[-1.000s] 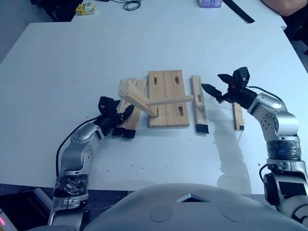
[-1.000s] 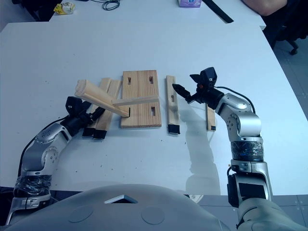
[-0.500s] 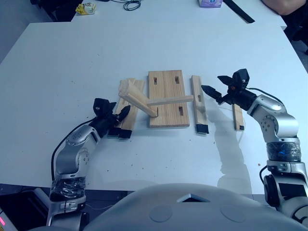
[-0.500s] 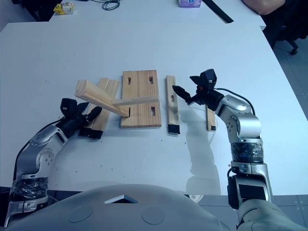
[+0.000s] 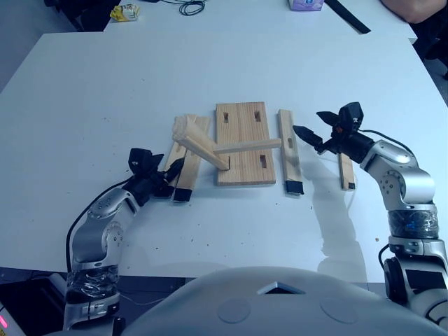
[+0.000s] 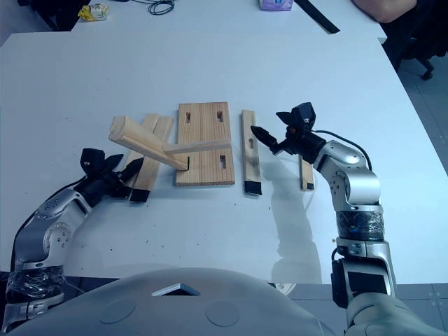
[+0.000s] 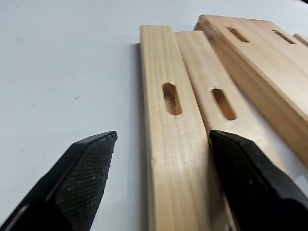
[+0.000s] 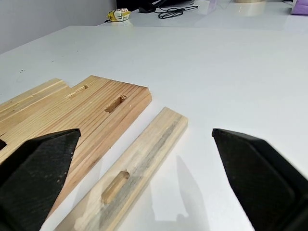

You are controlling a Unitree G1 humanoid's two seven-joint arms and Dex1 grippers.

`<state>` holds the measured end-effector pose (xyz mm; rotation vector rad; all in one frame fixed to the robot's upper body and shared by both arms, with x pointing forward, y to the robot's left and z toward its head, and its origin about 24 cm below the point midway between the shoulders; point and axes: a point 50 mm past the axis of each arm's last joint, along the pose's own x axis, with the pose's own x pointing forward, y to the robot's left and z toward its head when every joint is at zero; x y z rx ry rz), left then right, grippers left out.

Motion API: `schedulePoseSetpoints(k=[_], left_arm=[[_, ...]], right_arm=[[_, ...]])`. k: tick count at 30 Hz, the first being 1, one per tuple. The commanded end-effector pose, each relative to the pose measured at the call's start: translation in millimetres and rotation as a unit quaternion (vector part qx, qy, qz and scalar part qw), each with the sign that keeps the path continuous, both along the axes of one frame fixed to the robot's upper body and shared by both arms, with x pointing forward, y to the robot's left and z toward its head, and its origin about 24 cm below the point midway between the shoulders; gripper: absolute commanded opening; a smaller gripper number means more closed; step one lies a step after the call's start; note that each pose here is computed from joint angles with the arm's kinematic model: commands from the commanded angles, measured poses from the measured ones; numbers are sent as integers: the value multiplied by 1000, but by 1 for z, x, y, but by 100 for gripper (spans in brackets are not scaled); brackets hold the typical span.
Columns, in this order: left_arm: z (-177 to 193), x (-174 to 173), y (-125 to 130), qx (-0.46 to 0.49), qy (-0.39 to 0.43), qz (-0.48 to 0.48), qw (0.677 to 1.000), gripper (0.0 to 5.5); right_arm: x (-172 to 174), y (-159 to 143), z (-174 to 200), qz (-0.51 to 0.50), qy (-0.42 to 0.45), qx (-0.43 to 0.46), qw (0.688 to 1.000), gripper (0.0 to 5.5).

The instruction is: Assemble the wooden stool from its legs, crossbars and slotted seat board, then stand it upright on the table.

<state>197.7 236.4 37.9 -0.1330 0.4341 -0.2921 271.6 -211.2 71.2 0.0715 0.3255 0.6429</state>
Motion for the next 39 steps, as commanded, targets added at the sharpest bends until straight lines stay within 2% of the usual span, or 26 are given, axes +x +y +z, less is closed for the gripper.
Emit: schedulePoseSetpoints(k=[1, 15, 23, 27, 35, 39], left_arm=[[-3, -5, 8, 11, 18, 0, 1000, 357], [-23, -11, 8, 67, 75, -7, 995, 357], [-27, -8, 9, 100, 94, 16, 990, 248], [-19, -3, 5, 102, 84, 11, 991, 206], [-5, 2, 5, 111, 64, 6, 992, 204], [18, 11, 1, 54, -7, 27, 998, 204]], right_arm=[[-1, 1, 1, 0, 0, 2, 1000, 504], [-3, 5, 1, 0, 1, 6, 1000, 504], [-2, 6, 1, -4, 1, 9, 1000, 504], [-2, 6, 1, -7, 0, 10, 1000, 504], [-5, 7, -1, -9, 2, 13, 1000, 504], [-7, 7, -2, -11, 3, 14, 1000, 504]])
